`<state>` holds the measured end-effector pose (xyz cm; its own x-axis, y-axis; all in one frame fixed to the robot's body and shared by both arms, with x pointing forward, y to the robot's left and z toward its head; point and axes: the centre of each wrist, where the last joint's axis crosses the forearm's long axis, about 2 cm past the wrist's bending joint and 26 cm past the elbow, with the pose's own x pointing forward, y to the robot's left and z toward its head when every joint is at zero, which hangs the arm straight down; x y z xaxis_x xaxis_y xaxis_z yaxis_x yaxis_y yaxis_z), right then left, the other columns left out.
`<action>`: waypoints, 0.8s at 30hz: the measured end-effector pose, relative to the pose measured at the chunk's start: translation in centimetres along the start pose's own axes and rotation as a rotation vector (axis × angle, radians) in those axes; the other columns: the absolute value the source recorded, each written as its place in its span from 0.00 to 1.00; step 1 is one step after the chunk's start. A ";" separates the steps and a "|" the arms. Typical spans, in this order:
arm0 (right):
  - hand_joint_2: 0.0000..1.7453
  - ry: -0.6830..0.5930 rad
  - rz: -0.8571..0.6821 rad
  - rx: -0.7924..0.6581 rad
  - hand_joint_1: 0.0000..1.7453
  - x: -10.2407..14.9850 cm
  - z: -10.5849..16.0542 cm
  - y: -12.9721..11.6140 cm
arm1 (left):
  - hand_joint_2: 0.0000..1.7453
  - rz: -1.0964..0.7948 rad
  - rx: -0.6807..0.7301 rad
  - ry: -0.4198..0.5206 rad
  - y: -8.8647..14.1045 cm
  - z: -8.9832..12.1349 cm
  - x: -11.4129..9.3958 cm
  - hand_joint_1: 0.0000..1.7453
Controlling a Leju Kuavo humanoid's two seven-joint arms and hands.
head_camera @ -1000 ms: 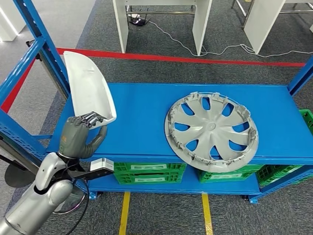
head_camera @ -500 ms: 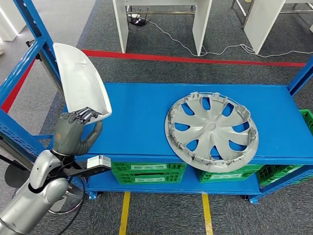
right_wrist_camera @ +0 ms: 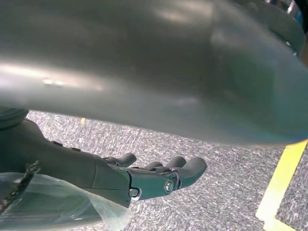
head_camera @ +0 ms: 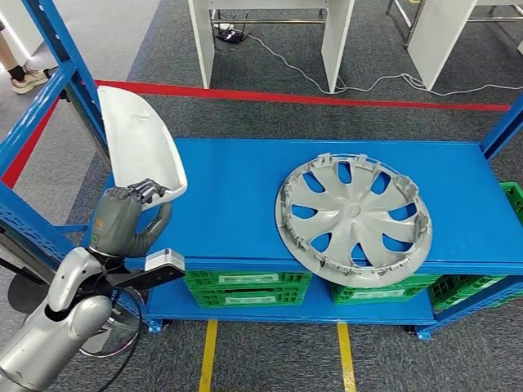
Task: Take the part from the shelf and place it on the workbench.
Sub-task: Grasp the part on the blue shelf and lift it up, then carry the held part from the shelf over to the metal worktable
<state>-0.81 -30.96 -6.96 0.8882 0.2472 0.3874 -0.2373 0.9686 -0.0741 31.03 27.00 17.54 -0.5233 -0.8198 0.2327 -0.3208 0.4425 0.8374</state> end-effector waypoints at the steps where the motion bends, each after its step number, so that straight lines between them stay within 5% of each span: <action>1: 0.00 0.000 0.000 -0.001 0.00 0.0 0.0 0.0 | 1.00 0.003 -0.003 0.006 0.0 0.0 0.0 1.00; 24: 0.00 0.007 -0.016 0.010 0.00 -0.1 0.1 0.2 | 1.00 -0.036 -0.019 0.062 -0.2 1.1 -0.6 1.00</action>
<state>-0.96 -30.79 -6.90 0.8947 0.2322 0.3817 -0.2271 0.9721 -0.0590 30.50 27.81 16.71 -0.4613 -0.8563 0.2324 -0.3231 0.4061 0.8548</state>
